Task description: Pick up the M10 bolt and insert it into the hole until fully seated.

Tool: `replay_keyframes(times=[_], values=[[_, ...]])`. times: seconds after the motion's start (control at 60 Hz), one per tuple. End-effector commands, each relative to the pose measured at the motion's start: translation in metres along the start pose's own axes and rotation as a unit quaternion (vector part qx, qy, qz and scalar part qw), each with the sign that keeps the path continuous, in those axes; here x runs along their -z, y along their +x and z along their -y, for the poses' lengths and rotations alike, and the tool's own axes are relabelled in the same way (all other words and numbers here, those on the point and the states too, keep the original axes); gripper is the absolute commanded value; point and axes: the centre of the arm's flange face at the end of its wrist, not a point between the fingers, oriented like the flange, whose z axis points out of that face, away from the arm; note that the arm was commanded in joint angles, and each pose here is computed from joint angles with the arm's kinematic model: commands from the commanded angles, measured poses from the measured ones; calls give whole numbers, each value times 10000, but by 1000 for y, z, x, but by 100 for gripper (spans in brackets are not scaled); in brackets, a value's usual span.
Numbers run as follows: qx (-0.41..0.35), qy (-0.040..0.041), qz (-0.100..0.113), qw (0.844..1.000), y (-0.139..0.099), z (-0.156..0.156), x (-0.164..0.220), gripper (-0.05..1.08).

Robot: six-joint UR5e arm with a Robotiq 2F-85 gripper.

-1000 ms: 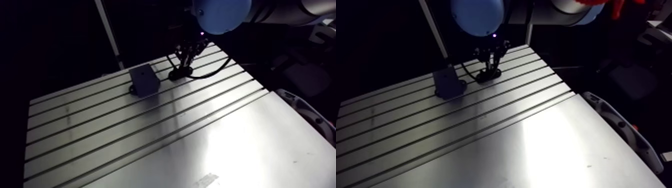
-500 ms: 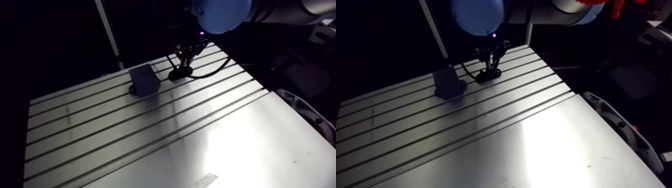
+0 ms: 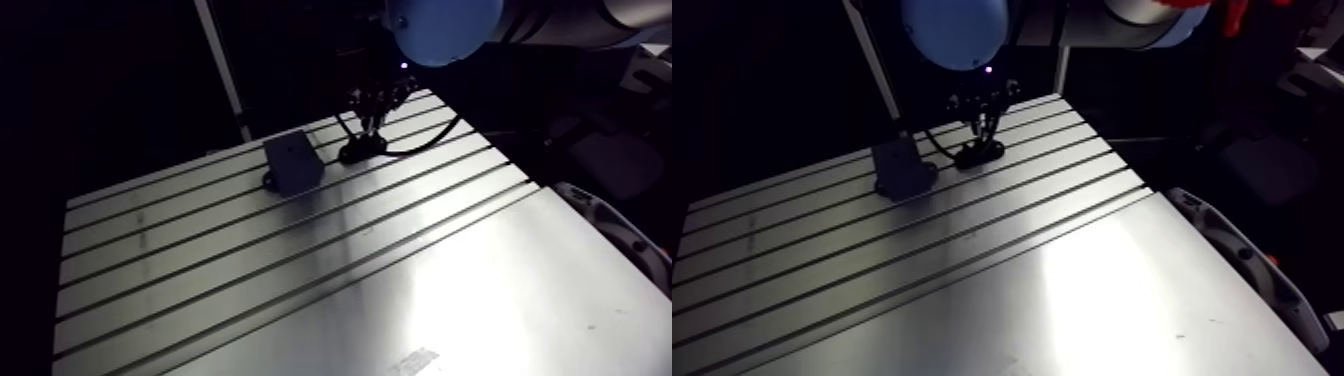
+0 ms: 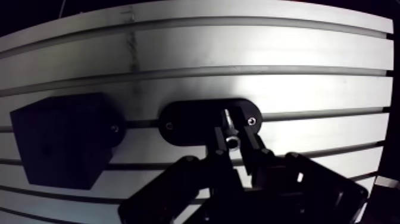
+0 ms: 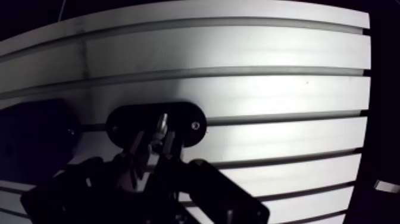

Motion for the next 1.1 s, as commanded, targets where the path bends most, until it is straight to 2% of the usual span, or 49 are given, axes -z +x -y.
replay_keyframes(times=[0.017,0.2,0.283,0.383,0.617,0.767,0.817,0.933,1.1], values=[[11,-37,-104,9999,1,1,14,84],[8,-78,-178,9998,2,0,24,85],[8,-146,-204,9997,2,-1,30,86],[10,-173,-252,9995,3,-1,35,88],[-168,-116,-198,9996,8,-1,42,101],[-154,-120,-213,9996,9,2,60,107],[-136,-70,-139,9998,8,5,65,108],[-137,-38,-65,9999,9,6,69,108],[-286,70,232,9993,14,12,86,108]])
